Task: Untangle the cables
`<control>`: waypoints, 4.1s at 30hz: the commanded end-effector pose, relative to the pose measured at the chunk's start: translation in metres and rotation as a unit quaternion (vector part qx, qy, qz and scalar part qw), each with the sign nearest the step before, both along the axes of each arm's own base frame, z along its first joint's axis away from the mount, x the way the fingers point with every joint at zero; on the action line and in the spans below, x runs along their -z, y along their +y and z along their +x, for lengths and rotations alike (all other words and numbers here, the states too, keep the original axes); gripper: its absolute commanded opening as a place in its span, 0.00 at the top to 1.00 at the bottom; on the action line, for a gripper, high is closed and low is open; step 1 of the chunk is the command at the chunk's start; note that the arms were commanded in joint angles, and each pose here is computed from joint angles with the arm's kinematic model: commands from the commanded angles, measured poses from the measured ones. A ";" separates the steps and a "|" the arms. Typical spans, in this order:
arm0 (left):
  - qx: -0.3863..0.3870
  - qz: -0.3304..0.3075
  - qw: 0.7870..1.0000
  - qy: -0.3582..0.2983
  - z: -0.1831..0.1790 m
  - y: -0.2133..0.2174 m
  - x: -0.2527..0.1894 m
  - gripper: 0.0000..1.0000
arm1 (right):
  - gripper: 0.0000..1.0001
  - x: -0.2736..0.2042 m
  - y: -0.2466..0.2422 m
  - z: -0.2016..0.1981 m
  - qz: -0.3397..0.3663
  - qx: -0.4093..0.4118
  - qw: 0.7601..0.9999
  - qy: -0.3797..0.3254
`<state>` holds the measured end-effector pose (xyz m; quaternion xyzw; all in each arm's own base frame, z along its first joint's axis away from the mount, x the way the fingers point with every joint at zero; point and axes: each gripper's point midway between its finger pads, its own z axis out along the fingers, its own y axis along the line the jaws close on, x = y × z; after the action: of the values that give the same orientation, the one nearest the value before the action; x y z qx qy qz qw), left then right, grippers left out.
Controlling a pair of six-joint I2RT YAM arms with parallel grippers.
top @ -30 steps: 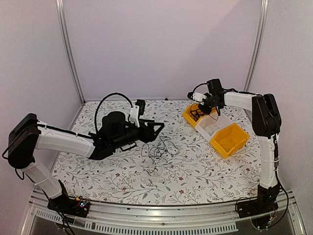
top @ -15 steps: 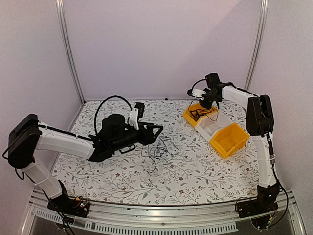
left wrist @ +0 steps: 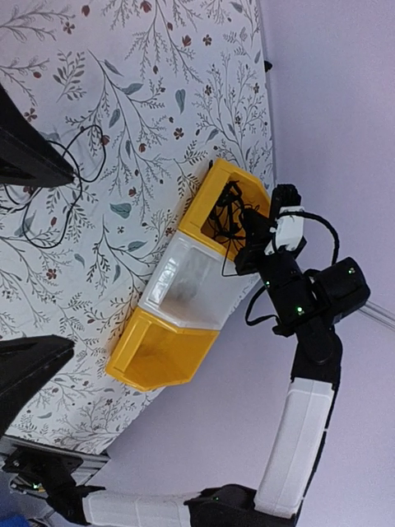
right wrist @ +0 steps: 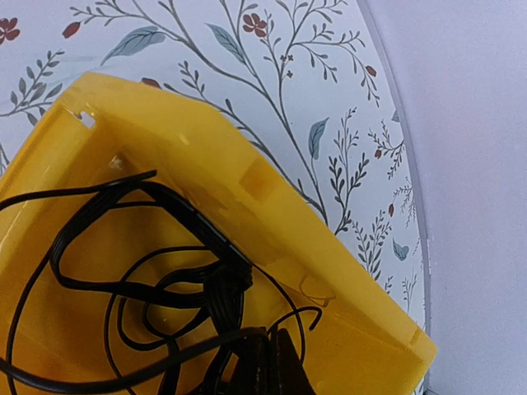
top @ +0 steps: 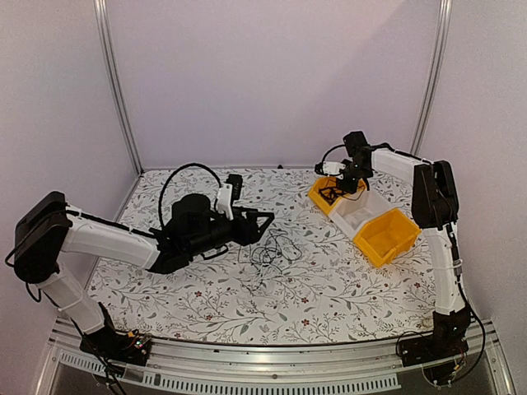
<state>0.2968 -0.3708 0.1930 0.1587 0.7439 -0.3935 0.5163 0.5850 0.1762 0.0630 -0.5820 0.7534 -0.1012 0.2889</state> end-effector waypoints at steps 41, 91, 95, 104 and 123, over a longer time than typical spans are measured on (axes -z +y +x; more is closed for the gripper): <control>0.035 0.002 0.999 0.014 -0.009 -0.023 0.019 0.38 | 0.60 -0.065 -0.023 -0.134 0.053 0.046 0.996 0.053; 0.042 0.016 0.999 0.031 -0.011 -0.027 0.037 0.38 | 1.00 -0.033 -0.025 -0.130 0.003 0.052 0.999 0.008; 0.042 0.017 0.998 0.034 -0.011 -0.028 0.039 0.38 | 1.00 -0.048 -0.024 -0.119 -0.004 0.047 0.999 -0.015; 0.042 0.020 0.998 0.040 -0.011 -0.028 0.044 0.38 | 1.00 -0.057 -0.017 -0.087 -0.027 0.031 0.998 -0.039; 0.040 0.034 0.998 0.042 -0.011 -0.023 0.048 0.38 | 1.00 -0.023 0.010 -0.070 0.023 0.020 0.999 0.036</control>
<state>0.2904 -0.3930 0.1506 0.1805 0.7664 -0.4007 0.4684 0.5227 0.1755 0.0850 -0.5653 0.7692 -0.1120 0.2761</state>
